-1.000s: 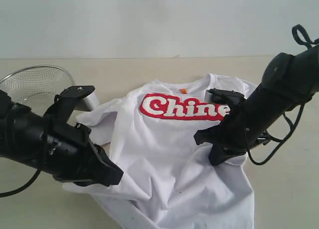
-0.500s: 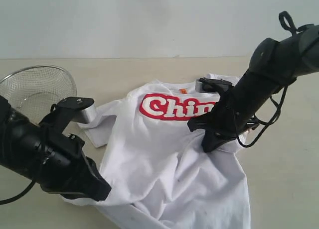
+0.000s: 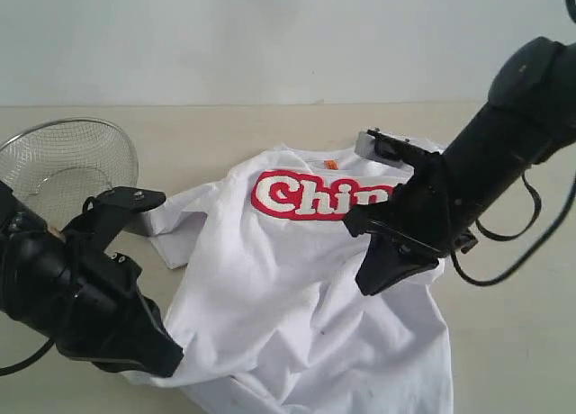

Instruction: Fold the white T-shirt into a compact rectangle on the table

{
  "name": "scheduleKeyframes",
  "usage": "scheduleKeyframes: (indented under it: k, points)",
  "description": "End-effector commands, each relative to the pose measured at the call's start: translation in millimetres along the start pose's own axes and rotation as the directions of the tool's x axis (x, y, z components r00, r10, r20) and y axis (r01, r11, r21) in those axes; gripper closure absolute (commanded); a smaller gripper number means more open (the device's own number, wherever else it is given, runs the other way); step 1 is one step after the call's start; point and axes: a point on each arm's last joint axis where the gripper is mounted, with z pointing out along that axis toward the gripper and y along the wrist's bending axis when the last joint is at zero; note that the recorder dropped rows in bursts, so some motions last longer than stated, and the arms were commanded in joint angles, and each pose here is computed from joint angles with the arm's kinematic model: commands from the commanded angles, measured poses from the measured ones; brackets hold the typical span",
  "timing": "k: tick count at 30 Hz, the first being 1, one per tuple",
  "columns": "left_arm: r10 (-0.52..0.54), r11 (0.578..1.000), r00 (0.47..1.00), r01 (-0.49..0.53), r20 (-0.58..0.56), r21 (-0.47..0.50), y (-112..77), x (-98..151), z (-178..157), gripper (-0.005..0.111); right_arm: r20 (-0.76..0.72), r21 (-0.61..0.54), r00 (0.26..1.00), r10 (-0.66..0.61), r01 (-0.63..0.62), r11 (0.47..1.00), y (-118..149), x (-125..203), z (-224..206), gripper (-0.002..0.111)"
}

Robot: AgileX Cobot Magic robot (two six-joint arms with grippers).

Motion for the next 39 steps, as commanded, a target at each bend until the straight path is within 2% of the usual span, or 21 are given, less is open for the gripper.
scheduleKeyframes:
  k: [1,5,7,10,11,13,14,16,17,18,19,22,23,26,31,39]
  points:
    - [0.032,0.999,0.999,-0.032,-0.007,0.003,-3.5,1,-3,0.102,0.075,-0.105,0.994,-0.085,0.092,0.990,30,30,8,0.108]
    - [0.066,0.998,0.997,-0.067,-0.030,-0.006,-2.5,3,-3,0.102,0.038,-0.047,0.990,-0.138,0.140,0.989,43,47,34,0.108]
    - [0.083,0.997,0.995,-0.083,-0.055,-0.004,-2.4,5,-3,0.098,0.023,-0.031,0.987,-0.161,0.161,0.986,49,53,44,0.108]
    - [0.089,0.996,0.993,-0.089,-0.083,0.007,-3.1,8,-4,0.082,-0.011,-0.024,0.982,-0.188,0.188,0.982,53,59,50,0.108]
    - [0.089,0.996,0.992,-0.088,-0.087,0.009,-3.3,8,-4,0.065,-0.050,-0.034,0.978,-0.205,0.203,0.979,55,63,50,0.108]
    - [0.089,0.996,0.993,-0.089,-0.083,0.007,-3.2,8,-4,0.055,-0.102,-0.025,0.975,-0.197,0.196,0.980,53,68,50,0.108]
    - [0.090,0.996,0.993,-0.090,-0.080,0.004,-2.9,8,-4,0.056,-0.119,-0.012,0.974,-0.192,0.192,0.981,52,69,50,0.108]
    - [0.090,0.996,0.994,-0.091,-0.062,-0.008,-2.0,6,-3,0.067,-0.176,0.106,0.979,-0.107,0.127,0.986,42,74,47,0.105]
    - [0.090,0.996,0.994,-0.091,-0.057,-0.011,-1.8,6,-3,0.082,-0.150,0.203,0.986,-0.070,0.100,0.974,36,75,42,0.097]
    - [0.093,0.996,0.994,-0.094,-0.054,-0.015,-1.4,5,-3,0.089,-0.136,0.232,0.989,-0.066,0.096,0.968,35,76,39,0.093]
    - [0.103,0.994,0.994,-0.104,-0.046,-0.027,-0.3,4,-3,0.102,-0.080,0.290,0.996,-0.047,0.068,0.955,33,79,30,0.080]
    - [0.100,0.994,0.994,-0.101,-0.037,-0.032,0.1,4,-3,0.102,-0.044,0.329,0.999,0.017,-0.001,0.944,34,92,16,0.042]
    - [0.100,0.994,0.994,-0.101,-0.032,-0.035,0.3,3,-3,0.102,-0.061,0.331,0.997,0.037,-0.015,0.944,34,98,16,0.036]
    - [0.101,0.994,0.995,-0.101,-0.022,-0.042,0.8,2,-3,0.102,-0.080,0.345,0.992,0.099,-0.066,0.936,26,117,21,0.046]
    - [0.101,0.994,0.995,-0.101,-0.019,-0.043,0.9,2,-3,0.102,-0.011,0.366,0.992,0.127,-0.114,0.923,12,132,33,0.046]
    - [0.095,0.995,0.995,-0.096,-0.019,-0.040,0.6,2,-3,0.102,0.085,0.271,0.989,0.124,-0.143,0.952,17,126,37,0.046]
